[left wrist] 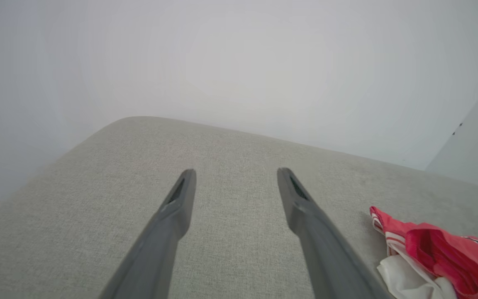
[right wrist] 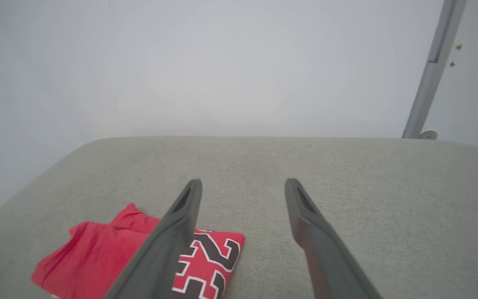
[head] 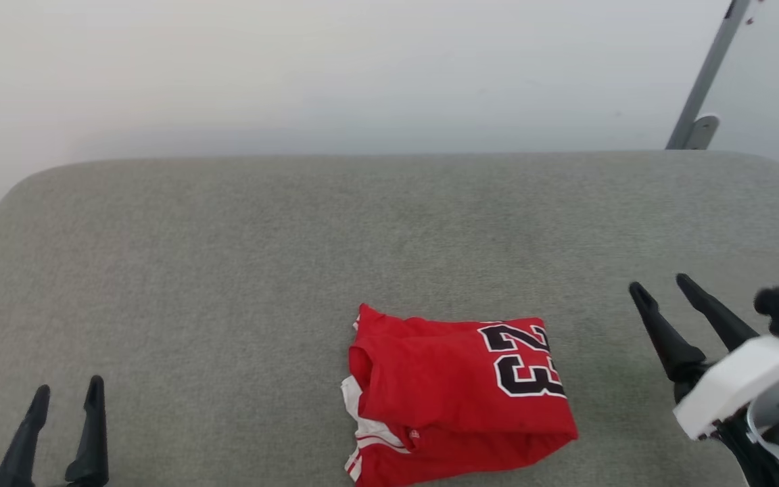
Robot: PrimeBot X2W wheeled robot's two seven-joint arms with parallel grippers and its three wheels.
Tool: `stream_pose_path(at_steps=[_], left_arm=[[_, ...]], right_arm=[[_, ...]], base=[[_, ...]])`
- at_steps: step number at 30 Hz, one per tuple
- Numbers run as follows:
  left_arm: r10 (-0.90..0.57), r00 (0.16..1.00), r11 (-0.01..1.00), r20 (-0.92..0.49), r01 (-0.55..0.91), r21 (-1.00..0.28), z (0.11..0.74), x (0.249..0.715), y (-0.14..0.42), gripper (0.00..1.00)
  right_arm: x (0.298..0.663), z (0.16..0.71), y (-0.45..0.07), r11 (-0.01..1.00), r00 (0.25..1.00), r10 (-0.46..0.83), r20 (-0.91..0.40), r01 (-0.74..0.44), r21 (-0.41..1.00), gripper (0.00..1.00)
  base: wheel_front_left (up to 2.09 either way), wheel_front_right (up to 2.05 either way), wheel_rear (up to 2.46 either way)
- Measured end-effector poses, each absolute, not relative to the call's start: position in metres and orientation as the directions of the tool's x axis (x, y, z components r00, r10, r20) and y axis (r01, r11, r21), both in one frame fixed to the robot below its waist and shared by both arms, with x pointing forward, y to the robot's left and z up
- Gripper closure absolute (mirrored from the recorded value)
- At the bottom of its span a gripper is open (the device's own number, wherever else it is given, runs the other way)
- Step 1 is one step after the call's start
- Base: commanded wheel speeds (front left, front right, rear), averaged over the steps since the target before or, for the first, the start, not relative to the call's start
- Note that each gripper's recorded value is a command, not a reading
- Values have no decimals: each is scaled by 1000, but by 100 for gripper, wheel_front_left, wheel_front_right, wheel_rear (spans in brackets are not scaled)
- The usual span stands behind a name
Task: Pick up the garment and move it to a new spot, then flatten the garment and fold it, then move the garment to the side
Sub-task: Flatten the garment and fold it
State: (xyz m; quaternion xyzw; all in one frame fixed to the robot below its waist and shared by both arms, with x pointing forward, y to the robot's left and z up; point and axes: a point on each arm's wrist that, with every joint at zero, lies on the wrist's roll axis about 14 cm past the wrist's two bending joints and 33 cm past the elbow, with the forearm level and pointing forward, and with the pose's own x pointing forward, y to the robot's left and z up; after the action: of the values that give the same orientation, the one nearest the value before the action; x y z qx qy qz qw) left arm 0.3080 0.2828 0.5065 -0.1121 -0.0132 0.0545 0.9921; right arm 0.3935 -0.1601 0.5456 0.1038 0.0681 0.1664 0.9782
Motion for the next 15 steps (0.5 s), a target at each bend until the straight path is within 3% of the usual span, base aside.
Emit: stream_pose_path(at_steps=[6,15], left_arm=[[92,995,981,49,-82,-174,516,309,279,0],[89,993,984,75,-76,-161,520,304,280,0]], right_arm=[[380,542,-189,953,968,247,-33,-237,190,0],[360,531,-202,968,976,216,28,-218,124,0]], base=[[0,0,0],[0,0,0]])
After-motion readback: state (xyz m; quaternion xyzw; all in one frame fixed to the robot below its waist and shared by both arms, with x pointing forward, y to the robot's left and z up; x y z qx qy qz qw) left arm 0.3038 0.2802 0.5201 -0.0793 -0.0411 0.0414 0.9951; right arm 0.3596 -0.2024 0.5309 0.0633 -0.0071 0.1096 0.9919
